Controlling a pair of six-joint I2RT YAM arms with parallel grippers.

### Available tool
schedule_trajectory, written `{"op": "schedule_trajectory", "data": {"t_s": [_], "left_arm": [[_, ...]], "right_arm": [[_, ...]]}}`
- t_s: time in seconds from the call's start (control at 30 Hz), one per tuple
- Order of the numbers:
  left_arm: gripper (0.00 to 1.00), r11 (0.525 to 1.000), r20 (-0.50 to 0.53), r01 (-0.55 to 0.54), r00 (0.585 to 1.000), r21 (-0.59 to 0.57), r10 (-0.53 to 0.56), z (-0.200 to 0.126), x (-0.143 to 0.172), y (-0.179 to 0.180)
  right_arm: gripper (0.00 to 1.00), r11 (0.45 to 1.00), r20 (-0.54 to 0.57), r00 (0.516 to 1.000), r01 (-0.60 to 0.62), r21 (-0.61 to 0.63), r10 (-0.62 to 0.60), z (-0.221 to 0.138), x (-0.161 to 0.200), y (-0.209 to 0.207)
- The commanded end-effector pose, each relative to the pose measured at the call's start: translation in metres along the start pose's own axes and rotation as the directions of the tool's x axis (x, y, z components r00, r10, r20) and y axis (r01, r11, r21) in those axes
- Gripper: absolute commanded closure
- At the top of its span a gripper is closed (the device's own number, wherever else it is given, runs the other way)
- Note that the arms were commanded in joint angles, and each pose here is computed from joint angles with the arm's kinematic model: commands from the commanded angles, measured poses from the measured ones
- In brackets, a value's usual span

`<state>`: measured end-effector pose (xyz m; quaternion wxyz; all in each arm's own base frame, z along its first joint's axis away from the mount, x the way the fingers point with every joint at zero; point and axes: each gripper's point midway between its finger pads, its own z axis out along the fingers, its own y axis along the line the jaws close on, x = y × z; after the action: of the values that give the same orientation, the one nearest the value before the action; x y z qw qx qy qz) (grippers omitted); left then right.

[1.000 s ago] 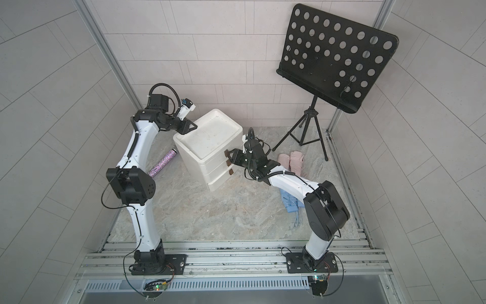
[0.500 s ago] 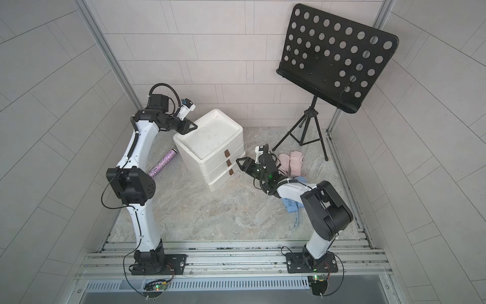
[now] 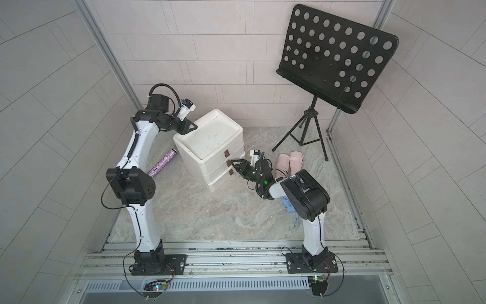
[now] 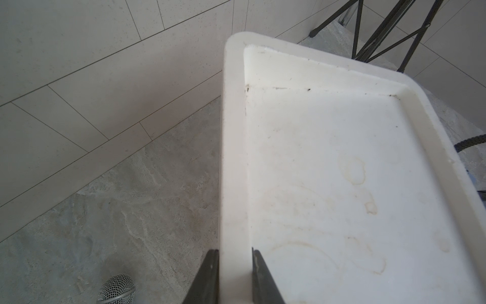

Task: Place the umbrella in the drawer by color
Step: Open the drawer in the storage box.

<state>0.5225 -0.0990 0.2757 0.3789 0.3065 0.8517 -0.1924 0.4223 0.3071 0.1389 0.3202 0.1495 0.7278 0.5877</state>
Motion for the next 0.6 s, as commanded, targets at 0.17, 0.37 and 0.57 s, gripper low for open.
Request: {"op": "schedule_trajectory", "data": {"t_s": [0.17,0.37,0.57], "left_arm": [[0.81,0.987,-0.083,0.106,0.992,0.121,-0.096,-0.0001,0.0208,-0.0339],[0.81,0.987,-0.082,0.107,0.992,0.119,-0.097,-0.0009,0.0207,-0.0333],[0.82,0.987,-0.084,0.104,0.992,0.119,-0.094,-0.0011,0.0212,-0.0334]], "right_arm": [[0.47,0.989,0.011,1.0,-0.022,-0.145,0.024,0.0116,0.0013,0.0293],[0.52,0.982,0.017,0.999,-0.046,-0.186,0.05,0.0137,0.0004,0.0314],[0.57,0.981,0.015,0.998,-0.057,-0.187,0.061,0.0168,0.0021,0.0271]]}}
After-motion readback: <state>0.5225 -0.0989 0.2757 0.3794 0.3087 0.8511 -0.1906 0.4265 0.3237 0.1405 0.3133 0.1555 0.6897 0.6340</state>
